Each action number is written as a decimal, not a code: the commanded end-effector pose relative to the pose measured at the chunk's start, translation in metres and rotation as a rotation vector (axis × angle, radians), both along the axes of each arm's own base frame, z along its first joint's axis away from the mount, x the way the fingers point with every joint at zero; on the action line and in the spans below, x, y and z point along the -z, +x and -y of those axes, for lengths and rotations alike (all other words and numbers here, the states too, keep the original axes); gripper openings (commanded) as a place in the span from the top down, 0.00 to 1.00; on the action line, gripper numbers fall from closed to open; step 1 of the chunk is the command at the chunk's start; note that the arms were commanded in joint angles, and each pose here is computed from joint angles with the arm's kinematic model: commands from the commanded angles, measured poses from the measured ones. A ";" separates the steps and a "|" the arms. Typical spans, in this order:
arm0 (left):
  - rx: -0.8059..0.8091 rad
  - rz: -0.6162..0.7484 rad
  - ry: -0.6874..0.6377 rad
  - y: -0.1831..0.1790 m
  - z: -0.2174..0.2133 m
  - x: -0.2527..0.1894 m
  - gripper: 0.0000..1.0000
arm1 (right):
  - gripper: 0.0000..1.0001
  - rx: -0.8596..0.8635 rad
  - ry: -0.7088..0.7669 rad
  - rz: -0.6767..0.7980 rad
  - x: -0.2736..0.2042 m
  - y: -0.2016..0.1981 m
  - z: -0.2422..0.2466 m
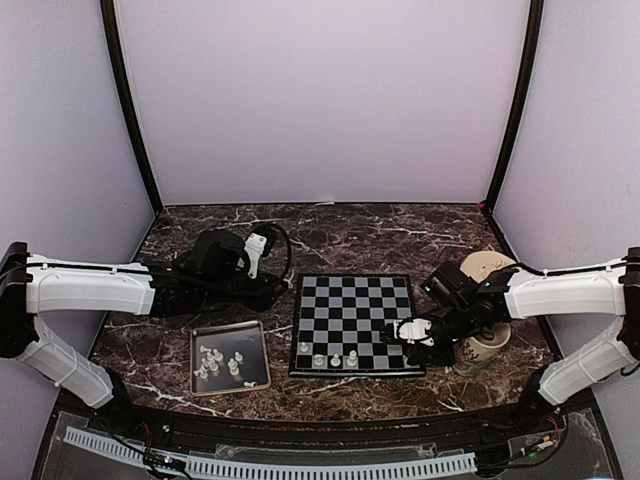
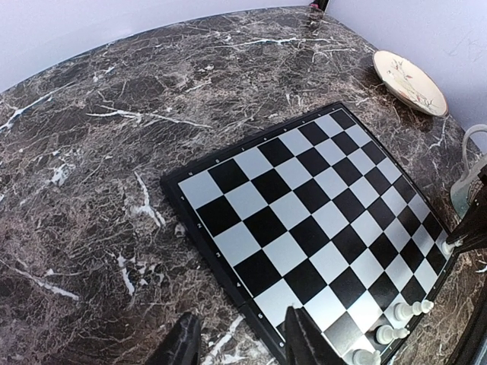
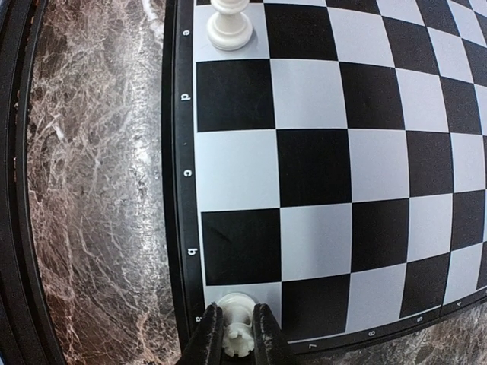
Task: Set up the chess pieces on the board
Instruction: Place the rook at h1.
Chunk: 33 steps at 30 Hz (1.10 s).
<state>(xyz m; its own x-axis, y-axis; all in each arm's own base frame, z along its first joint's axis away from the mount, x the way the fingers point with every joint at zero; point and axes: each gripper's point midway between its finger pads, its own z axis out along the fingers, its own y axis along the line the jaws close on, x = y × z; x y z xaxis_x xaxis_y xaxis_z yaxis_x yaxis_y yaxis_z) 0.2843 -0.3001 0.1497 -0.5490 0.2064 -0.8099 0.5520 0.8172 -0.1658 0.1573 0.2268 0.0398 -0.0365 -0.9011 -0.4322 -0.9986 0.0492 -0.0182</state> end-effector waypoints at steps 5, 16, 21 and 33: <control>-0.004 -0.014 -0.013 0.000 -0.001 0.006 0.60 | 0.86 0.038 -0.022 0.021 -0.001 0.007 0.007; 0.001 -0.014 -0.010 0.000 0.000 0.006 0.60 | 0.80 0.049 -0.011 0.022 -0.004 0.010 0.007; -0.001 -0.031 0.003 -0.003 -0.003 0.004 0.60 | 0.67 0.059 0.051 0.020 -0.023 0.013 -0.004; -0.110 -0.290 0.174 -0.039 -0.049 0.021 0.60 | 0.59 0.103 0.250 0.001 -0.092 0.042 -0.027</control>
<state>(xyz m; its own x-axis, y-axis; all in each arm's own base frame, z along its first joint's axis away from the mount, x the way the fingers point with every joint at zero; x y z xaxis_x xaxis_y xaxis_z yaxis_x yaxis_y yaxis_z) 0.2641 -0.2788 0.1350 -0.6793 0.2455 -0.6915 0.4889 0.8542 -0.1770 0.1847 0.2505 0.1094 -0.0770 -0.8159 -0.5731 -0.9947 0.1019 -0.0113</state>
